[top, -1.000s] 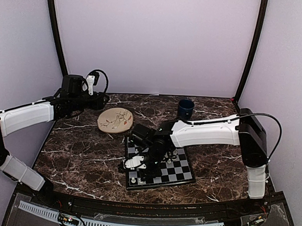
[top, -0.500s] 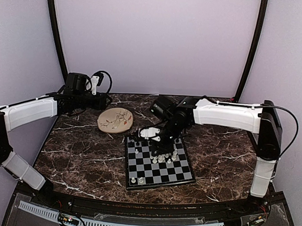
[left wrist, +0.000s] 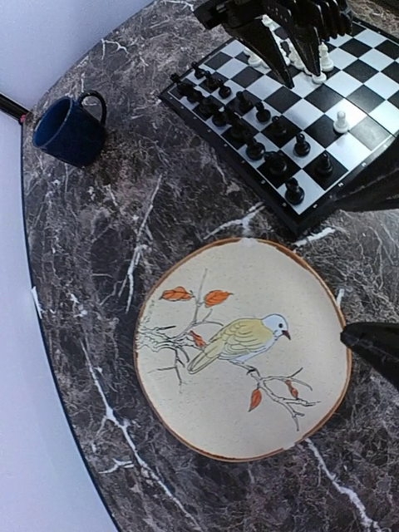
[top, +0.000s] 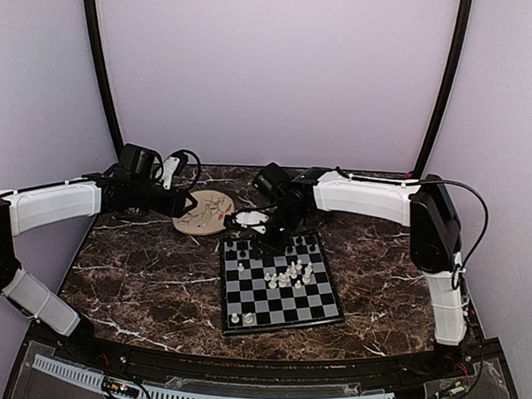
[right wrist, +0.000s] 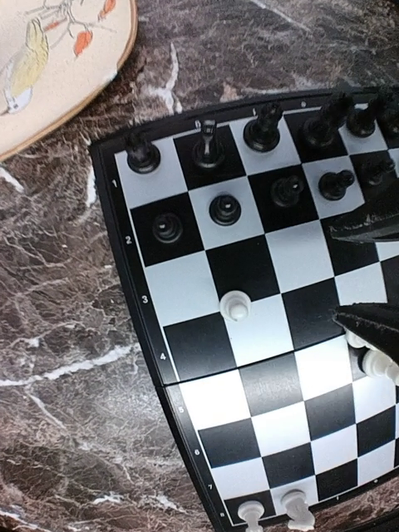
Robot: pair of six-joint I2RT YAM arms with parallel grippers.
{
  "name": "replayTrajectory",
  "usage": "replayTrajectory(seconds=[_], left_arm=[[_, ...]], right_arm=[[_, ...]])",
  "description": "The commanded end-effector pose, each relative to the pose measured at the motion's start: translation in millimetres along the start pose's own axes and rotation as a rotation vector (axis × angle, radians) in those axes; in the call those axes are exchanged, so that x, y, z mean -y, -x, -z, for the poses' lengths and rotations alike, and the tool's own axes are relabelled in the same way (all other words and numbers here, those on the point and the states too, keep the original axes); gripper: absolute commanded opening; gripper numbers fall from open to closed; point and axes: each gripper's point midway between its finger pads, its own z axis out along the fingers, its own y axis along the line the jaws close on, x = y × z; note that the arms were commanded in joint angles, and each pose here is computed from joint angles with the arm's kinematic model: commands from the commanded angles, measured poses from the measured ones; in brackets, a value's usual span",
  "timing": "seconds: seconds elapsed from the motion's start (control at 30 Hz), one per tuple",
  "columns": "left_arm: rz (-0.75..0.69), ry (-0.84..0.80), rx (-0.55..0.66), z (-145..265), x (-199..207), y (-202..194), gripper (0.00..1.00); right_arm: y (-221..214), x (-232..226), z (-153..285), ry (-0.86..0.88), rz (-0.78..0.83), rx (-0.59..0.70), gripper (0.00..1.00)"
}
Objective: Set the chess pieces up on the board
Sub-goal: Pick up the pawn from the chessboard.
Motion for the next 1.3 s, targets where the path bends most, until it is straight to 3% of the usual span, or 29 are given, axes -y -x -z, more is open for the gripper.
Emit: replayTrajectory(seconds=[0.0, 0.53, 1.1, 1.27], left_arm=[[-0.028, 0.012, 0.012, 4.9, -1.4, -3.9, 0.48], [0.007, 0.039, 0.072, 19.2, -4.5, 13.0, 0.47], [0.007, 0.029, 0.087, 22.4, -3.3, 16.5, 0.48], [0.009, 0.044, 0.085, 21.9, -7.7, 15.6, 0.48]], right_arm=[[12.1, -6.3, -14.8, 0.029, -0.008, 0.006, 0.27], [20.6, -18.5, -56.5, 0.071, 0.002, -0.039, 0.32], [26.6, -27.2, -53.7, 0.052, 0.036, -0.051, 0.02], [31.8, -35.9, -44.3, 0.059, 0.054, -0.034, 0.00]])
